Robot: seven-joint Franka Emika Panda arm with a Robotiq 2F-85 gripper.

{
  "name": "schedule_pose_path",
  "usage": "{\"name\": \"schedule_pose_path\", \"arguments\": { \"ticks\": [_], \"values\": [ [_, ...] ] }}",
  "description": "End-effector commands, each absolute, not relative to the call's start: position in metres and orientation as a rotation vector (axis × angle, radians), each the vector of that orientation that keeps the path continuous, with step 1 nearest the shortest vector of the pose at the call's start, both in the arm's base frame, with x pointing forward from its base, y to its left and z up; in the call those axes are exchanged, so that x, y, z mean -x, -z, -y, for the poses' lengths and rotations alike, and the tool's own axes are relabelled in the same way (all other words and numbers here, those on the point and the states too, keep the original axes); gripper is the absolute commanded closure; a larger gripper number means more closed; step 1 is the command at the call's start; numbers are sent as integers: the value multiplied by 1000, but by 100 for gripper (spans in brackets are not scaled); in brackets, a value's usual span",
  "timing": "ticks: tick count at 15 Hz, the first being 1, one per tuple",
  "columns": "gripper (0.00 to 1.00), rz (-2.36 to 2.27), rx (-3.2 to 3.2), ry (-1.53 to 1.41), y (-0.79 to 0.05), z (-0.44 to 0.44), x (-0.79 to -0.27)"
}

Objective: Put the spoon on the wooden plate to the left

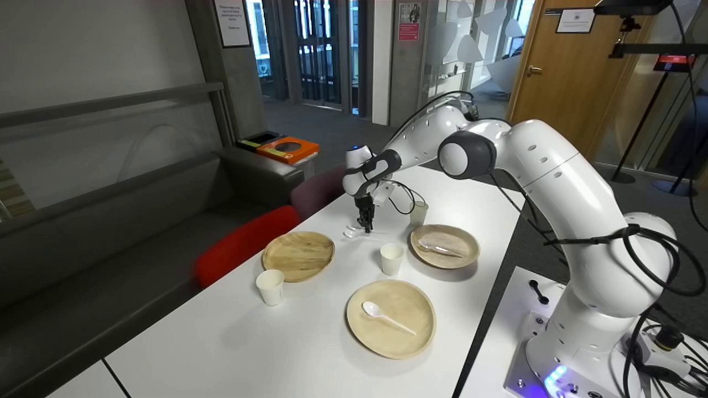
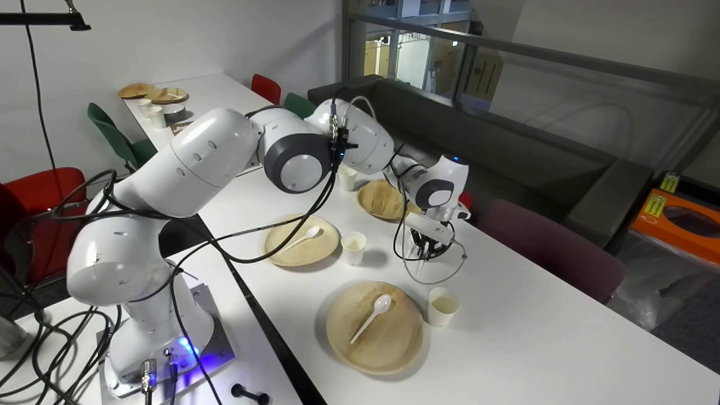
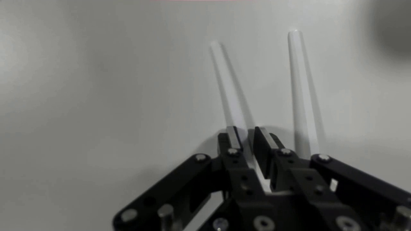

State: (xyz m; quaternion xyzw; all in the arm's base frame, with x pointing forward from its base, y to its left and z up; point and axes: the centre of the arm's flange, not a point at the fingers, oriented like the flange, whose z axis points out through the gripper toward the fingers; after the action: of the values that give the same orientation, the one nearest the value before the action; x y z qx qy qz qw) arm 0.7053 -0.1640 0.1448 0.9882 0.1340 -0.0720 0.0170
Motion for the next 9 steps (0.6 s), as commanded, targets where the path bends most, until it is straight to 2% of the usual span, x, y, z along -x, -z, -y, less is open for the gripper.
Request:
{"name": "schedule_pose_path", "arguments": {
  "ticks": [1, 9],
  "values": [
    [100, -386, -3066, 197, -151, 156, -699],
    [99, -389, -3051, 119, -166, 151, -698]
  ]
}}
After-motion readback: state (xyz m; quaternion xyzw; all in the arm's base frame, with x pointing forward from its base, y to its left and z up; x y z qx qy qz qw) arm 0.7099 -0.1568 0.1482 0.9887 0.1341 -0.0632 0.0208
